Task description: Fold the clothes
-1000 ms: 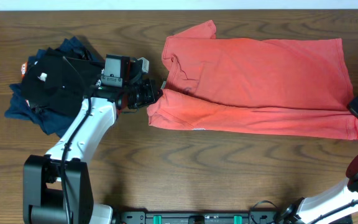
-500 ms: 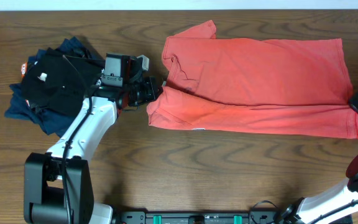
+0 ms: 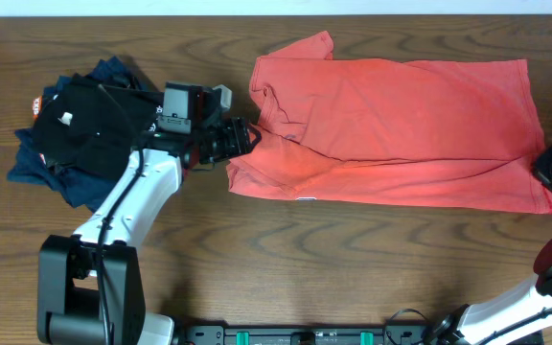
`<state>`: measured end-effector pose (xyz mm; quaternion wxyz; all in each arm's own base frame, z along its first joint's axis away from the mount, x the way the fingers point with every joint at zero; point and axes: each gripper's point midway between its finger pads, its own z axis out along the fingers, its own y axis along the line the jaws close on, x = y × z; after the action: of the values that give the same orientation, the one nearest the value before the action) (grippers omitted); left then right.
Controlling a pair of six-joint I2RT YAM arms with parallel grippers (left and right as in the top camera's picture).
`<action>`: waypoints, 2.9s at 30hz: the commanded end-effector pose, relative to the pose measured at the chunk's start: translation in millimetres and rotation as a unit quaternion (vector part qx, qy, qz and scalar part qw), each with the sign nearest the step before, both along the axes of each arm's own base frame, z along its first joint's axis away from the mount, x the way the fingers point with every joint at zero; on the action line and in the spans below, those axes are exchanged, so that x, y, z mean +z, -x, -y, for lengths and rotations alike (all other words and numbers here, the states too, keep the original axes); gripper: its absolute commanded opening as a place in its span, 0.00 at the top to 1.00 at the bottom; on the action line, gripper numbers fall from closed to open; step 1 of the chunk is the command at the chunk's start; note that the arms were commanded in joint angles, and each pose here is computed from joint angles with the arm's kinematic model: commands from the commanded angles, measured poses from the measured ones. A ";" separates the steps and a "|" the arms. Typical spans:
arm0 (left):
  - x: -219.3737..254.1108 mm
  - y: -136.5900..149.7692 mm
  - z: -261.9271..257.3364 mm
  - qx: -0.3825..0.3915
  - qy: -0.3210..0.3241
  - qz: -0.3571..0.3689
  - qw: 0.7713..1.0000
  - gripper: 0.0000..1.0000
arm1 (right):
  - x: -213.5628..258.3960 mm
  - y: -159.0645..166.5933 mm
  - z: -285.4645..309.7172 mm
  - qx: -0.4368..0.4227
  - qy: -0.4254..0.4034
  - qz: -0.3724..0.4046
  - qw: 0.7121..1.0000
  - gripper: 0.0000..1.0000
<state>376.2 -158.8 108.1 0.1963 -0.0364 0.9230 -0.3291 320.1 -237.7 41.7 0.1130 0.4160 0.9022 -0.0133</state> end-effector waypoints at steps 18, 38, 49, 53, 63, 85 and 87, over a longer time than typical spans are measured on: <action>-61.1 68.8 94.6 -0.211 -0.187 0.043 0.958 0.40 | -46.0 22.5 -17.8 0.006 -0.006 -0.020 1.000 0.80; -87.4 60.3 79.6 -0.206 -0.283 0.059 0.935 0.59 | -45.8 21.8 -17.3 0.006 -0.005 -0.018 1.000 0.80; -95.5 73.2 82.7 -0.224 -0.292 0.043 0.929 0.56 | -45.7 21.3 -16.8 0.006 -0.004 -0.017 1.000 0.80; -102.9 74.7 81.5 -0.227 -0.295 0.035 0.927 0.56 | -45.7 21.2 -16.8 0.006 -0.004 -0.017 1.000 0.80; -92.6 59.2 93.3 -0.216 -0.280 0.069 0.933 0.94 | -45.7 21.3 -16.9 0.006 -0.004 -0.017 1.000 0.80; -5.9 11.7 156.9 -0.133 -0.111 0.169 0.970 0.93 | -45.3 19.9 -15.8 0.006 -0.001 -0.014 1.000 0.80; -6.1 11.9 156.9 -0.127 -0.108 0.164 0.972 0.93 | -45.3 19.9 -15.8 0.006 -0.001 -0.014 1.000 0.80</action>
<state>361.7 -310.6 86.2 0.2977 0.1758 0.9096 -0.2304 299.5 -226.4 -1.1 0.1020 0.4175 0.9027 -0.0210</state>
